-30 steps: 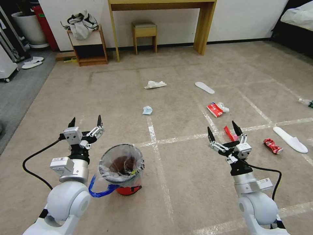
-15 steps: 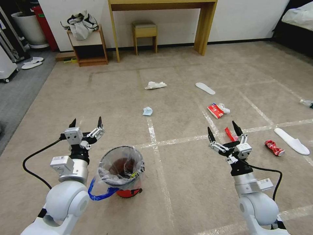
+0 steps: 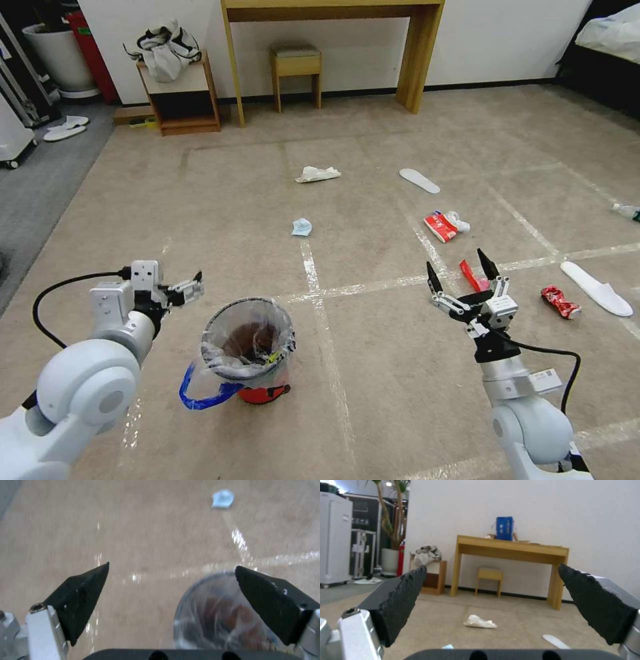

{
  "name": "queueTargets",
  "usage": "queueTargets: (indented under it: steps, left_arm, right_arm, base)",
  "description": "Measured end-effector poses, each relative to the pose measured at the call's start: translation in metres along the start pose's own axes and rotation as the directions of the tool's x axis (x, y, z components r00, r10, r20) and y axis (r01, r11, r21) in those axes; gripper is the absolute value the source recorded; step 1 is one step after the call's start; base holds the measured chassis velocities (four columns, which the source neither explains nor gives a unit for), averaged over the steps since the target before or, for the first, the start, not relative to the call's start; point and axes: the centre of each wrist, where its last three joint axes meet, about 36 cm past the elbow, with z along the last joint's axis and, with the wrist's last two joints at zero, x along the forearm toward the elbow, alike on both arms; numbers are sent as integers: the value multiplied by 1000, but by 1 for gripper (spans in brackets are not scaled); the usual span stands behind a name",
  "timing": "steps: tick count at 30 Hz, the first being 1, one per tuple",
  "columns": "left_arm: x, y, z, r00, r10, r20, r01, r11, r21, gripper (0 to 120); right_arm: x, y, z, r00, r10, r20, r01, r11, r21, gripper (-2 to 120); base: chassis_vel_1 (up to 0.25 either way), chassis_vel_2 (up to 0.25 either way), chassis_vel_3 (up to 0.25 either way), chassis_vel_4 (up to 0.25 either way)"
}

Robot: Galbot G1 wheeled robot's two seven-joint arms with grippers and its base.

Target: Pick up the trash bin and place the garbage on the floor into it.

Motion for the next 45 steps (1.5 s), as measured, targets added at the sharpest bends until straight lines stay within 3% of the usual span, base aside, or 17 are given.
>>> queueTargets:
  steps: [7,9,15,23,25,34,45]
  left_arm:
    - [-10,10,-13,991,5,-132,3,998,61,100]
    - [-14,11,-16,976,17,-215,6,994,107,100]
    - [-35,16,-9,949,27,-316,29,985,170,100]
    - [-68,15,-10,931,39,-364,41,977,210,100]
    - [-82,11,-9,923,45,-382,43,975,218,100]
    - [-115,-2,-13,905,62,-422,43,971,235,100]
    - [-149,-12,-24,880,18,-474,101,969,225,100]
  right_arm:
    - [-1,2,6,1000,-16,-14,16,1000,1,100]
    - [0,2,7,1000,-16,-19,16,1000,2,100]
    - [1,4,11,999,-20,-27,20,1000,1,100]
    - [2,5,13,999,-19,-34,19,1000,5,100]
    - [3,5,14,999,-17,-37,17,1000,4,100]
    - [6,5,20,999,-9,-40,10,1000,4,100]
    - [8,5,23,999,-2,-34,2,1000,3,100]
  base:
    - [0,0,0,0]
    - [0,0,0,0]
    - [0,0,0,0]
    - [0,0,0,0]
    - [0,0,0,0]
    - [0,0,0,0]
    - [0,0,0,0]
